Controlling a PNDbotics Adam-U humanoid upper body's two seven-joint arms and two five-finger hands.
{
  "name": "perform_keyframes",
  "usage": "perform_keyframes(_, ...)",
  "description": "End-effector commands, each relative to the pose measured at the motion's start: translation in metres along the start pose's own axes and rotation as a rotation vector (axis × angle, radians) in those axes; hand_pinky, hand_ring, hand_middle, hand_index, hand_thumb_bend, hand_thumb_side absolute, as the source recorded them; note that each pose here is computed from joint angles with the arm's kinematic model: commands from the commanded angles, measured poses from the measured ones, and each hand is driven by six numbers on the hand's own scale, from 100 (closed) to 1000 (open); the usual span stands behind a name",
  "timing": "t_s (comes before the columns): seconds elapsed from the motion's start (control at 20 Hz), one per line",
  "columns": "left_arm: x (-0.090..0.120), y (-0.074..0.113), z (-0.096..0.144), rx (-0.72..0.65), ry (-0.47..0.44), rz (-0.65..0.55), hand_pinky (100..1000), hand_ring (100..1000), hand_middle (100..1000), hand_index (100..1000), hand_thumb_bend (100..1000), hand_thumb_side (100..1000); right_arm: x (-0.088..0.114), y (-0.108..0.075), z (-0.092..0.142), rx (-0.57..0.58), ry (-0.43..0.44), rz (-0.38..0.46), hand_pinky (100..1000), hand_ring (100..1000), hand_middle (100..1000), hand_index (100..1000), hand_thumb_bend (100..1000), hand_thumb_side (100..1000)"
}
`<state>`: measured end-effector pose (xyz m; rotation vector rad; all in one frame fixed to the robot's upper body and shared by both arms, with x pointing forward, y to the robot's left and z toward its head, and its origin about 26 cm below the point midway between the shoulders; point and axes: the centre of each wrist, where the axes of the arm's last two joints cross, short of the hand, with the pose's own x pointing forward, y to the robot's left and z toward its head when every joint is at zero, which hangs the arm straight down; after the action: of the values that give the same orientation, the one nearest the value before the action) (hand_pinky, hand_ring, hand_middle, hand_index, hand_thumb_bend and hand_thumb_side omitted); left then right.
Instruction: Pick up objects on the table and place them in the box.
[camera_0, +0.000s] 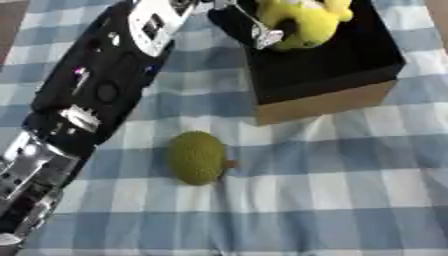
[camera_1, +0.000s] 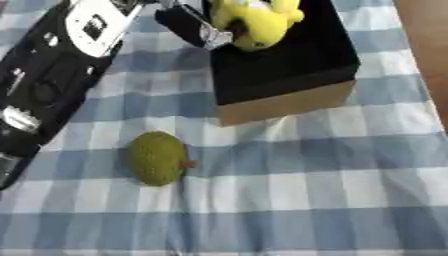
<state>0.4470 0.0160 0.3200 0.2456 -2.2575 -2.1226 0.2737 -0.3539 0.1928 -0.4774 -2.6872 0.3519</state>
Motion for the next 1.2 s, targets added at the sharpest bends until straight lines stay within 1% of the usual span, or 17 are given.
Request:
perform_keyframes(0.05,0.002,0.005,-0.006,0.016,-0.002,-0.034,599,664,547,691,100,256,0.003,-0.003,-0.006,-0.008,-0.018,0.003,962,1000,410,994,100,470)
perform_keyframes(0.2,0.001,0.002,-0.008,0.026,0.024,-0.051,626,694,589,733,100,227,0.003,-0.004,-0.007,-0.015,-0.018,0.003,962,1000,411,994,100,470)
perform_keyframes(0.25,0.001,0.001,-0.008,0.029,0.032,-0.059,672,748,655,798,100,198,0.003,-0.004,-0.007,-0.016,-0.018,0.003,962,1000,410,994,100,470)
perform_keyframes(0.3,0.001,0.001,-0.007,0.032,0.041,-0.070,684,759,668,809,100,195,0.003,-0.004,-0.007,-0.017,-0.018,0.004,962,1000,410,994,100,470)
perform_keyframes(0.35,0.001,0.001,-0.007,0.035,0.048,-0.082,769,826,760,881,100,200,0.003,-0.004,-0.007,-0.017,-0.017,0.004,962,1000,410,994,100,470)
perform_keyframes(0.4,0.001,0.002,-0.006,0.038,0.054,-0.095,792,843,781,899,100,259,0.003,-0.004,-0.007,-0.017,-0.017,0.004,961,1000,410,993,100,470)
perform_keyframes(0.45,0.001,0.002,-0.005,0.043,0.059,-0.109,818,865,807,919,168,389,0.003,-0.004,-0.007,-0.017,-0.017,0.005,962,1000,410,994,100,470)
perform_keyframes(0.5,0.001,0.003,-0.004,0.050,0.064,-0.123,824,871,813,924,198,417,0.003,-0.004,-0.007,-0.017,-0.017,0.005,962,1000,410,994,100,470)
perform_keyframes(0.55,0.000,0.004,-0.003,0.055,0.070,-0.135,836,885,825,930,267,465,0.003,-0.004,-0.007,-0.017,-0.016,0.005,962,1000,410,994,100,470)
perform_keyframes(0.65,0.000,0.004,-0.001,0.069,0.083,-0.156,843,895,833,932,346,515,0.003,-0.004,-0.007,-0.018,-0.016,0.006,962,1000,410,994,100,470)
perform_keyframes(0.75,-0.001,0.002,0.000,0.078,0.095,-0.174,840,894,828,929,358,532,0.003,-0.004,-0.007,-0.018,-0.016,0.007,962,1000,410,994,100,470)
perform_keyframes(0.8,-0.002,0.001,0.000,0.081,0.098,-0.182,838,892,827,928,333,534,0.003,-0.004,-0.007,-0.018,-0.016,0.007,962,1000,410,994,100,470)
perform_keyframes(0.85,-0.002,-0.001,0.000,0.086,0.101,-0.187,832,889,823,926,221,570,0.003,-0.004,-0.007,-0.018,-0.016,0.007,962,1000,411,994,100,476)
perform_keyframes(0.9,-0.002,-0.002,0.001,0.101,0.103,-0.191,827,885,819,923,229,481,0.003,-0.004,-0.007,-0.020,-0.016,0.007,962,1000,412,994,100,470)
perform_keyframes(1.0,-0.003,0.000,0.005,0.148,0.103,-0.190,812,872,806,915,125,456,0.003,-0.005,-0.007,-0.021,-0.017,0.007,961,1000,413,993,100,470)
perform_keyframes(1.05,-0.003,0.002,0.008,0.170,0.102,-0.187,806,866,800,910,100,447,0.003,-0.005,-0.007,-0.021,-0.017,0.008,961,1000,414,993,100,470)
perform_keyframes(1.2,-0.005,0.015,0.024,0.245,0.110,-0.196,797,857,790,904,100,421,0.003,-0.006,-0.007,-0.023,-0.015,0.013,961,1000,414,993,100,470)
